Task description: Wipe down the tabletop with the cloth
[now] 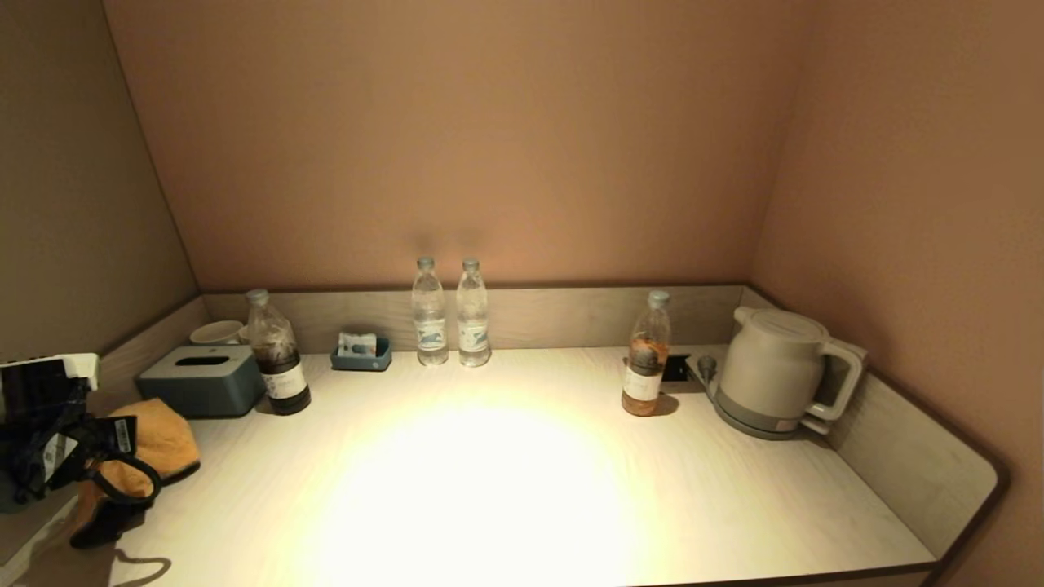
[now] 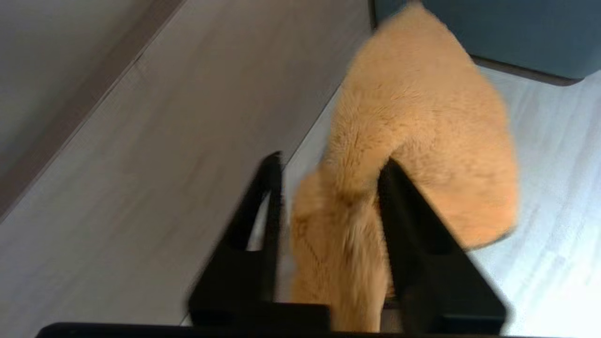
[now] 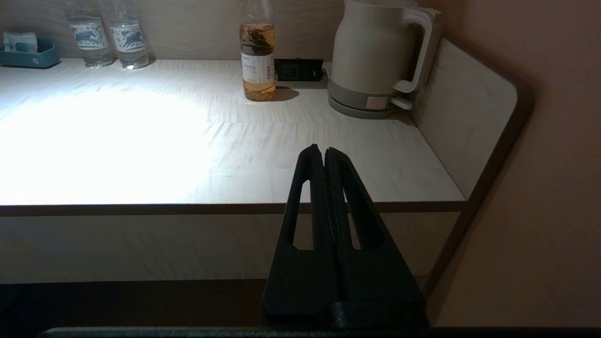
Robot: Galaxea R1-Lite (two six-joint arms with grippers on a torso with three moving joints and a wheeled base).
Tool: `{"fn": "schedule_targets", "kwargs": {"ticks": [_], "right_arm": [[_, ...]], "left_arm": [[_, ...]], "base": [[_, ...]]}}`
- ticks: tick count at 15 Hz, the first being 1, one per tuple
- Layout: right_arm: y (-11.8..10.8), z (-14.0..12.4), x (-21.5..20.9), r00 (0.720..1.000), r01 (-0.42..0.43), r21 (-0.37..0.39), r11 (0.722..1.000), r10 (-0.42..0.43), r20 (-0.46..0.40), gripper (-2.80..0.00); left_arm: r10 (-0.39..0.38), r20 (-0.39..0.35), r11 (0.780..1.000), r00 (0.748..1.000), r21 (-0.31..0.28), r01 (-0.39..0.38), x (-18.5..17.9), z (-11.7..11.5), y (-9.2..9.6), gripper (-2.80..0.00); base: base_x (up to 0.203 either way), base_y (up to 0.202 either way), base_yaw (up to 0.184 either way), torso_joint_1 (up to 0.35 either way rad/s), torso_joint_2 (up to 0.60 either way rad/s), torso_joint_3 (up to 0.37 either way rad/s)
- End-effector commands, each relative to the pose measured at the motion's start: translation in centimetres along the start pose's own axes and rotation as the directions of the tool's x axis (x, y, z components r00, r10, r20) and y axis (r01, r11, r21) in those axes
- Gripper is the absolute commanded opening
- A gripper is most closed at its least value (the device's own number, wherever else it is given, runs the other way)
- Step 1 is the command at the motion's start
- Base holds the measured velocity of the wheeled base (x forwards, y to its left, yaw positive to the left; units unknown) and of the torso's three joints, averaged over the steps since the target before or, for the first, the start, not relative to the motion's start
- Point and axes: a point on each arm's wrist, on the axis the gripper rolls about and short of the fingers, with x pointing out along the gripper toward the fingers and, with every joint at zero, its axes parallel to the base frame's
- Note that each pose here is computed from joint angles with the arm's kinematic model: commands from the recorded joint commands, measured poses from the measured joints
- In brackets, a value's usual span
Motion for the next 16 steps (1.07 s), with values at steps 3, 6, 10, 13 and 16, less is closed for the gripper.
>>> {"fn": "schedule_targets", "kwargs": {"ticks": [3,6,10,13,16], "right_arm": [[0.0,0.0,0.0,1.000,0.000,-0.001,1.000,0.000,0.001,-2.80],[0.0,0.0,0.0,1.000,0.000,-0.001,1.000,0.000,0.001,-2.80],[0.0,0.0,0.0,1.000,0.000,-0.001,1.000,0.000,0.001,-2.80],[0.0,0.0,0.0,1.000,0.000,-0.001,1.000,0.000,0.001,-2.80],[0.0,0.0,0.0,1.000,0.000,-0.001,1.000,0.000,0.001,-2.80]], "left_arm": [[0.005,0.025,1.000,1.000,-0.018,-0.005,0.0,0.6,0.2,0.00],[0.004,0.096,0.999,0.995,-0.045,0.001,-1.5,2.2,0.9,0.00],[-0.045,0.261,0.995,0.964,-0.079,0.067,-6.9,5.8,2.2,0.00],[-0.137,0.369,0.983,0.919,-0.060,0.171,-11.8,6.9,2.4,0.00],[-0.241,0.423,0.962,0.874,-0.018,0.274,-14.6,7.0,2.2,-2.80]], "base": [[0.000,0.000,0.000,0.000,0.00,0.000],[0.000,0.000,0.000,0.000,0.00,0.000],[0.000,0.000,0.000,0.000,0.00,0.000],[0.000,0.000,0.000,0.000,0.00,0.000],[0.000,0.000,0.000,0.000,0.00,0.000]]}}
